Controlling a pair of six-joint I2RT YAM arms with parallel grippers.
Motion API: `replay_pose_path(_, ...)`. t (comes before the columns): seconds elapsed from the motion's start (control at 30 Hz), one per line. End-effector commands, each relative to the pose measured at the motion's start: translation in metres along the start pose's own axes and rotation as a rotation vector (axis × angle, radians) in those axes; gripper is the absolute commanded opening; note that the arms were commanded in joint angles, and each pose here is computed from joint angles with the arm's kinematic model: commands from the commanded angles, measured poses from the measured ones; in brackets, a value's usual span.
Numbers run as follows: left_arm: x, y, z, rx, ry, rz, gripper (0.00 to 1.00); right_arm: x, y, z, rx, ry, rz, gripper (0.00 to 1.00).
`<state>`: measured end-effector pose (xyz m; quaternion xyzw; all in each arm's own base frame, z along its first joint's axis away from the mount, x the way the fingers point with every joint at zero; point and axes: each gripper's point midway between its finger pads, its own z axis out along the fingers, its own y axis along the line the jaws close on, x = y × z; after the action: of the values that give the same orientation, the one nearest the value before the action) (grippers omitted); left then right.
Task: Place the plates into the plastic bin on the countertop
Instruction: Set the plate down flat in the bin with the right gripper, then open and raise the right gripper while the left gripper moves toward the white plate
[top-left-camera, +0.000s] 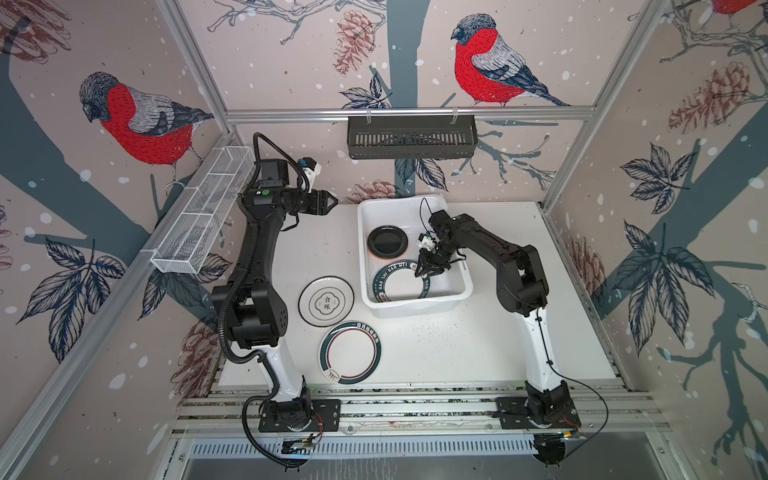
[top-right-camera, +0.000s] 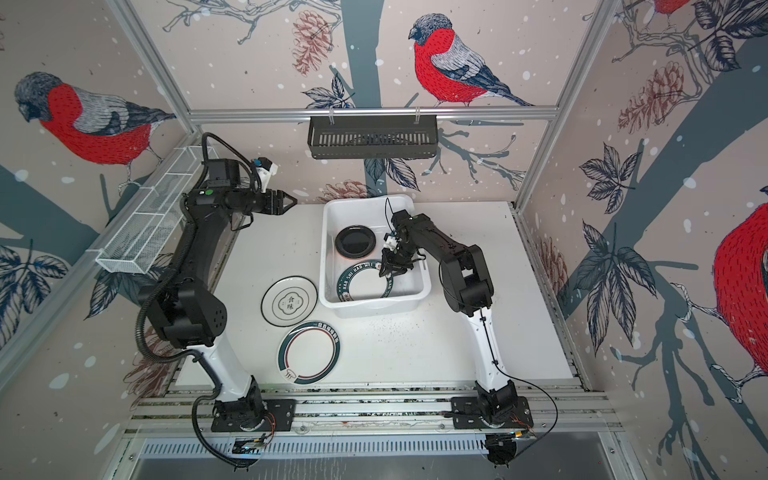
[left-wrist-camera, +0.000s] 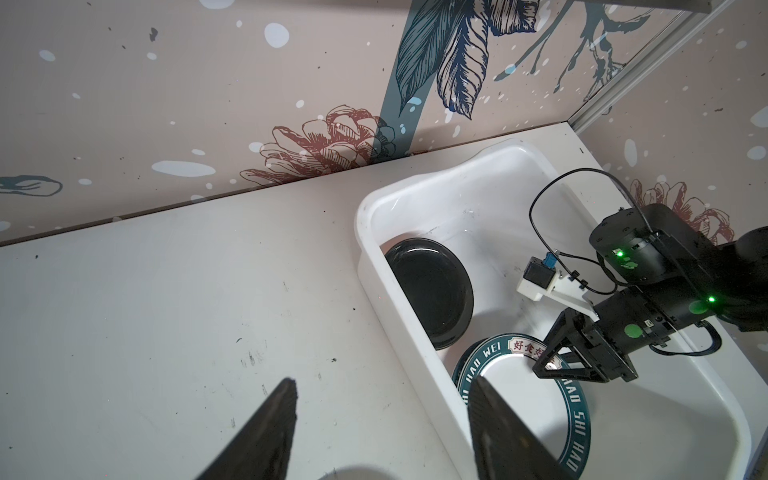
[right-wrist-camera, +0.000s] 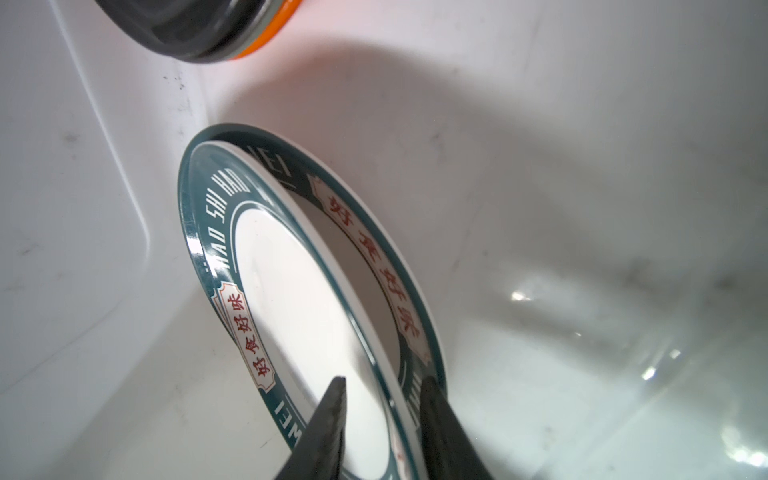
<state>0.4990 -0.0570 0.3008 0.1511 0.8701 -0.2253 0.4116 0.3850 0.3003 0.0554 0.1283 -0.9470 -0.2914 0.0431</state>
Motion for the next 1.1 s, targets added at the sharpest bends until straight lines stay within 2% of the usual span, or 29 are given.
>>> replay_pose_path(0.0, -0.009, -0.003, -0.002, 0.018, -0.024, 0.032, 0.66, 0.001, -0.003, -0.001, 0.036, 0.005, -0.003, 0.34)
replay_pose_path(0.8, -0.013, 0.001, 0.006, 0.026, -0.015, 0.044, 0.68, 0.001, -0.002, -0.005, 0.062, -0.002, -0.009, 0.36)
replay_pose_path(0.93, -0.010, 0.004, 0.008, 0.018, -0.005, 0.023, 0.69, -0.003, 0.001, -0.012, 0.078, -0.025, -0.022, 0.36)
replay_pose_path(1.07, 0.002, 0.009, 0.012, 0.009, 0.032, -0.008, 0.70, -0.018, 0.012, -0.035, 0.098, -0.103, -0.044, 0.36)
